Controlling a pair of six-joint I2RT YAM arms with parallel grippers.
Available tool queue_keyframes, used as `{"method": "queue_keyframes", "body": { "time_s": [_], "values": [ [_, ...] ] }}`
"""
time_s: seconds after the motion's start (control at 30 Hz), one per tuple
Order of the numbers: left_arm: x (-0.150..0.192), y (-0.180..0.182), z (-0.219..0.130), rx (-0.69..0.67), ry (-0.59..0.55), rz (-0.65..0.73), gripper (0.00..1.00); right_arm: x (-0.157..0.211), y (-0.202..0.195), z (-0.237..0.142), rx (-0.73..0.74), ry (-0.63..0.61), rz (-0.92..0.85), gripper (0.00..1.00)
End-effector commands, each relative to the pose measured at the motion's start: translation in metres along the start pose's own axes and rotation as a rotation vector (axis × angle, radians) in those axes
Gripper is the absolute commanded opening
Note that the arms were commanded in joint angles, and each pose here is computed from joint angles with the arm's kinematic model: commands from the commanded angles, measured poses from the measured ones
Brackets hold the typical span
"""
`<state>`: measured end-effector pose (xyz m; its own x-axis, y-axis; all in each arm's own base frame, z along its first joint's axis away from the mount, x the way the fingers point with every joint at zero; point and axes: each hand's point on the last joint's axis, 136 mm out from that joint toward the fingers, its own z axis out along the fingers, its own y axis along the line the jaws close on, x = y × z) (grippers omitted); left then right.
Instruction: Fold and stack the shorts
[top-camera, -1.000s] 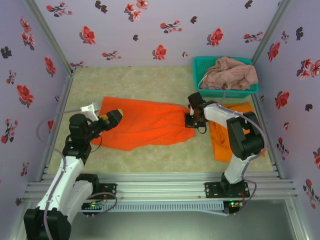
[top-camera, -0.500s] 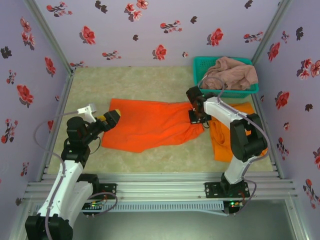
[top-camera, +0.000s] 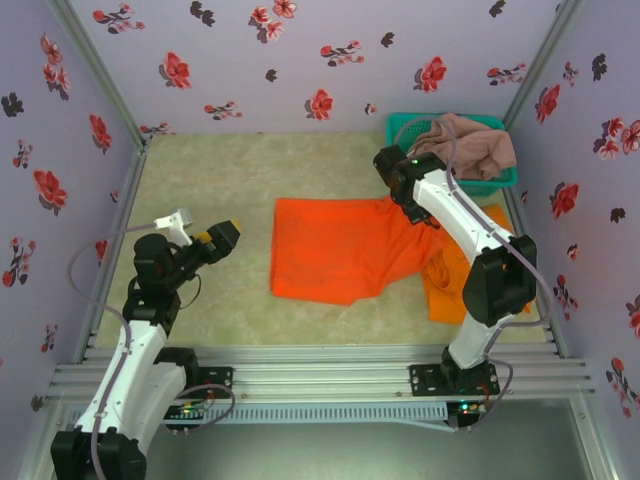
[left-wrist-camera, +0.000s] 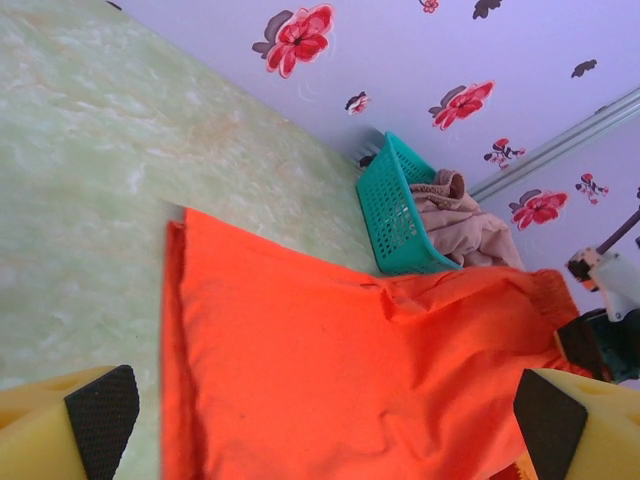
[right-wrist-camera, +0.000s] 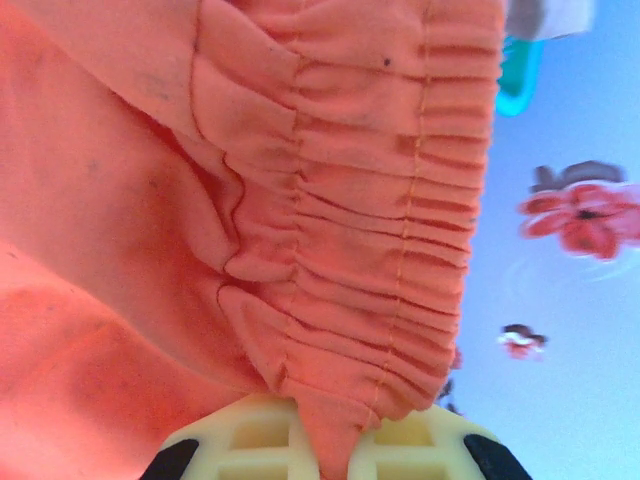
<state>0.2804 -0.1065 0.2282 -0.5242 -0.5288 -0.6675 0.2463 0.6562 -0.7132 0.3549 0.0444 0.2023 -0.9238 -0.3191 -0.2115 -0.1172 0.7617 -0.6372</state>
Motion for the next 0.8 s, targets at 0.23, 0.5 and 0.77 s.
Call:
{"method": "queue_keyframes", "body": {
  "time_s": [0.23,0.5,0.77],
  "values": [
    [0.004,0.008,-0.001,-0.016,-0.001,-0.007,1.00,-0.030,0.019,-0.048,0.192,-0.044,-0.170,0.00],
    [0.008,0.014,-0.001,-0.033,0.005,-0.014,0.99,-0.047,0.073,-0.093,0.099,-0.137,-0.169,0.00],
    [0.011,0.018,-0.001,-0.043,0.008,-0.019,0.99,-0.052,0.129,-0.112,-0.045,-0.147,-0.149,0.02]
  ]
}}
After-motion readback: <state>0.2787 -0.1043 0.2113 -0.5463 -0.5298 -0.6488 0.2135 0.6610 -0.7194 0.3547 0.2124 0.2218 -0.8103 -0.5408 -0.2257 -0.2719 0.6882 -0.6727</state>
